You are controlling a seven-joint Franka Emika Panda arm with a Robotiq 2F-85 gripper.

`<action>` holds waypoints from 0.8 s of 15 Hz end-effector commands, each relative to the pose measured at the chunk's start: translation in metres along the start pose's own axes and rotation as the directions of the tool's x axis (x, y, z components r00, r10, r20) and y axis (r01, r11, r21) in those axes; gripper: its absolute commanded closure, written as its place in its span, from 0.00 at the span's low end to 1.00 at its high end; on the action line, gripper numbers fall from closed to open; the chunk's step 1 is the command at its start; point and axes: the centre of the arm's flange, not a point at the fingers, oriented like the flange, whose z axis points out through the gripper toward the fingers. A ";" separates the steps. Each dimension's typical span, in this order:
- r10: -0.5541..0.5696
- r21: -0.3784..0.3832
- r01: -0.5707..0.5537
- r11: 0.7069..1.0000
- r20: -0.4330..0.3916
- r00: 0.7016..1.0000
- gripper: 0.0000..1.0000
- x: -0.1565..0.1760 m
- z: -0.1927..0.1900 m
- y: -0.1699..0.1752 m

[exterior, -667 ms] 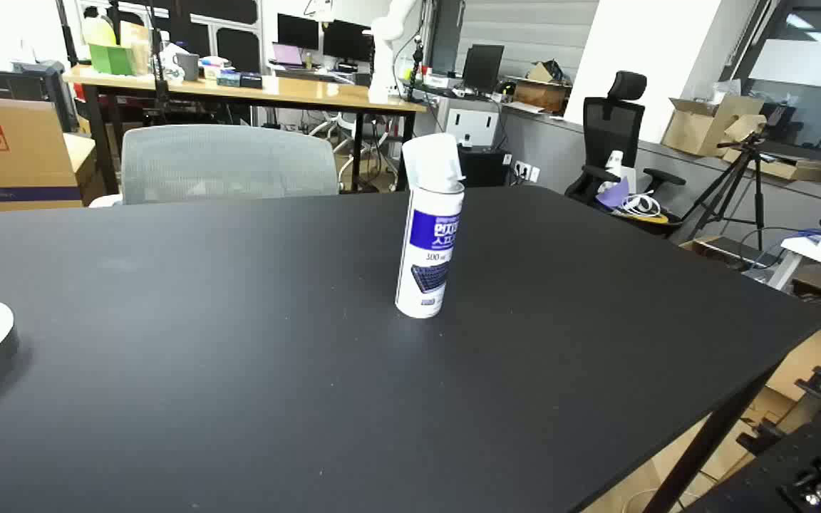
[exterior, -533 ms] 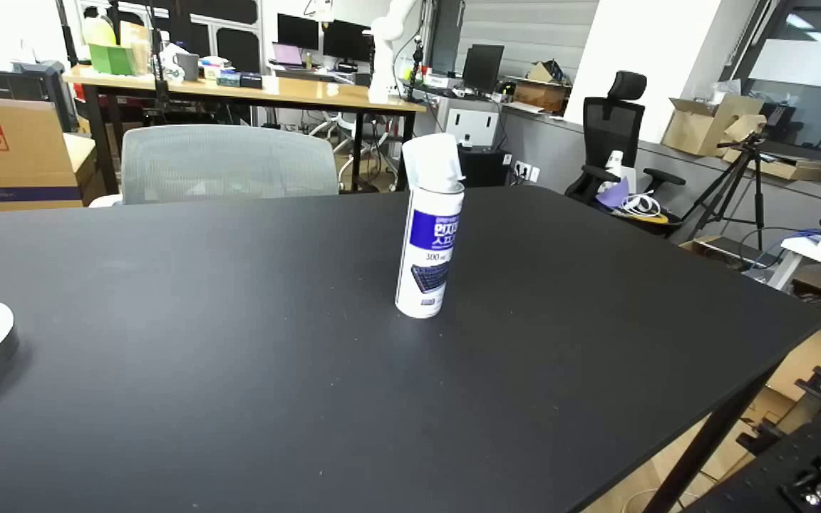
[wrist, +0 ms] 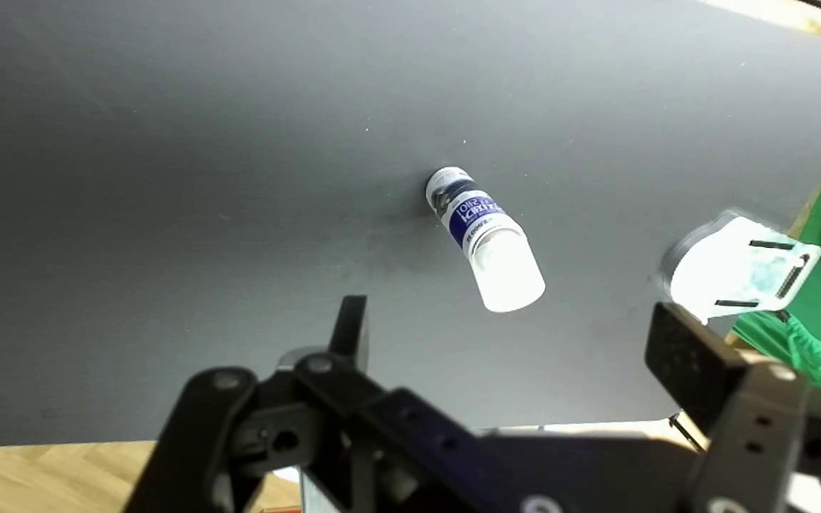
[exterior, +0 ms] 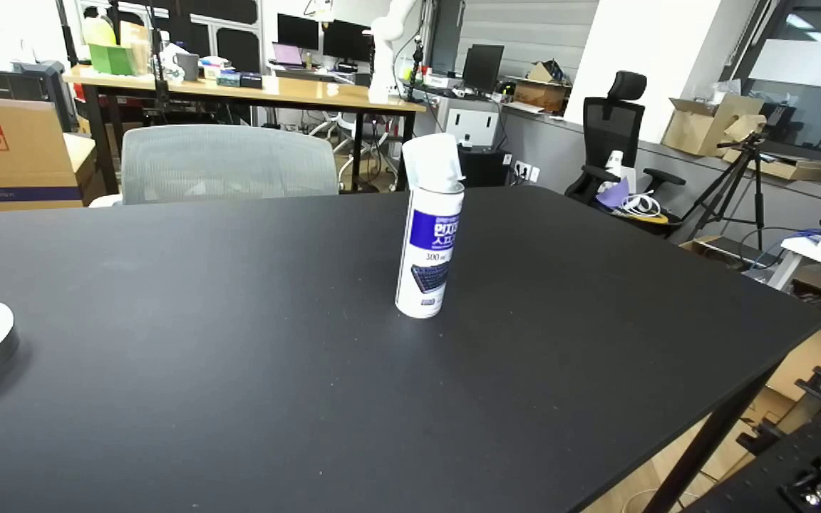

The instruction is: Remove the lid of the container

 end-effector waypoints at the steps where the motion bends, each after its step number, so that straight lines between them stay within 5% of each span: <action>1: 0.000 0.000 0.000 1.000 0.000 1.000 0.00 0.000 0.000 0.000; 6: 0.003 -0.033 -0.001 0.999 0.042 0.999 0.00 0.007 0.031 -0.001; 12: -0.034 -0.047 0.042 0.998 0.158 0.987 0.00 0.023 0.132 -0.021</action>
